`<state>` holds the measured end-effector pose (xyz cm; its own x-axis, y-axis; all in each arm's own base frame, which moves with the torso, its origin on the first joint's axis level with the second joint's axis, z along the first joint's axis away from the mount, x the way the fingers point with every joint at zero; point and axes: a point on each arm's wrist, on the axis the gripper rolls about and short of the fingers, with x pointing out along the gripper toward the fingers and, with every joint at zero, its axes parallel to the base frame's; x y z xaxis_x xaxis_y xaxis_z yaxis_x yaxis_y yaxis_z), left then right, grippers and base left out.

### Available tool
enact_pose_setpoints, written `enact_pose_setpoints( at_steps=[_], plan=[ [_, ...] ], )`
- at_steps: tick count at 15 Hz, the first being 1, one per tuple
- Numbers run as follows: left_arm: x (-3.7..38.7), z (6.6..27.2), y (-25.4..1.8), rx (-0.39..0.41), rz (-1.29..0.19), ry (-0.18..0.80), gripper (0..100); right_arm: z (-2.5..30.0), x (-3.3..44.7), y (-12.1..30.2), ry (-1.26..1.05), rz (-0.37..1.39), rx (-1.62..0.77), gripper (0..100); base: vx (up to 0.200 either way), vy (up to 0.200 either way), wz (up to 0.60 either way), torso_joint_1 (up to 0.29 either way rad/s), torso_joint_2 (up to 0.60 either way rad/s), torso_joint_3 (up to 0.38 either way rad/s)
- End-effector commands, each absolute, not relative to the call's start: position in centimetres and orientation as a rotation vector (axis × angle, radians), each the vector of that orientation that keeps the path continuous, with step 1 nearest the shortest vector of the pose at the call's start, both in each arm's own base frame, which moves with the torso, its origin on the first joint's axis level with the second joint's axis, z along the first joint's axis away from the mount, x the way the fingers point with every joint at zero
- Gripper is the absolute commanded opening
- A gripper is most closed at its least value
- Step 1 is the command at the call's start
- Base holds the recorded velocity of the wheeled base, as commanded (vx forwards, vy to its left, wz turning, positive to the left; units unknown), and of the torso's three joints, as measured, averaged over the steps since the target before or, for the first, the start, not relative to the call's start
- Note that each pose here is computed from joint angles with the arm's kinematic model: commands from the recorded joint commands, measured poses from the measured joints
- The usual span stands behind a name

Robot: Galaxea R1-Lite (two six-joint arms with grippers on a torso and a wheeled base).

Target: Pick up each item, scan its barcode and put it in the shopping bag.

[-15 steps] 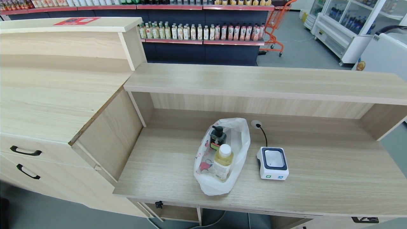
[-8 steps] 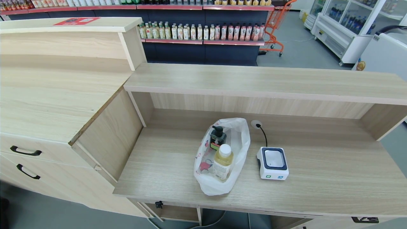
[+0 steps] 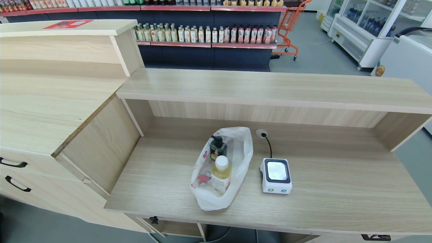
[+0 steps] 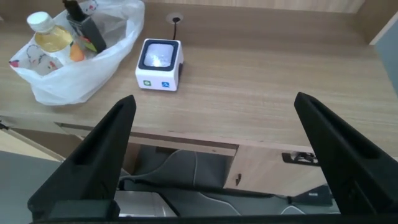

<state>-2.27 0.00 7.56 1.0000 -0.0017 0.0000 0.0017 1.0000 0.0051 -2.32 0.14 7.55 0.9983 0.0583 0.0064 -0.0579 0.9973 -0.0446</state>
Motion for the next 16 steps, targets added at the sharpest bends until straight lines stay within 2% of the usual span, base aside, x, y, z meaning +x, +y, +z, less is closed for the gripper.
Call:
enact_pose_setpoints(
  at_steps=[1, 5, 12, 15, 16],
  plan=[
    [-2.27, 7.57, 0.00, 0.005, -0.002, 0.000, 100, 7.56, -2.28, 0.14, -0.003, 0.058, -0.045, 100, 0.000, -0.200, 0.00, 0.007, 0.00, 0.002],
    [-2.27, 7.57, 0.00, 0.000, -0.002, 0.000, 100, 7.56, -2.28, 0.14, -0.003, 0.058, -0.045, 100, 0.000, -0.200, 0.00, 0.002, 0.00, 0.001],
    [-2.27, 7.57, 0.00, 0.005, -0.002, 0.000, 100, 7.56, -2.28, 0.14, -0.003, 0.058, -0.045, 100, 0.000, 0.000, 0.00, 0.000, 0.00, 0.000],
    [-2.27, 7.57, 0.00, 0.006, -0.002, 0.000, 100, 7.56, -2.28, 0.14, -0.003, 0.058, -0.045, 100, 0.200, 0.000, 0.00, -0.004, 0.00, 0.001],
    [-2.27, 7.57, 0.00, 0.005, -0.002, 0.000, 100, 7.56, -2.28, 0.14, -0.003, 0.058, -0.045, 100, 0.000, 0.000, 0.00, 0.000, 0.00, 0.000]
  ],
)
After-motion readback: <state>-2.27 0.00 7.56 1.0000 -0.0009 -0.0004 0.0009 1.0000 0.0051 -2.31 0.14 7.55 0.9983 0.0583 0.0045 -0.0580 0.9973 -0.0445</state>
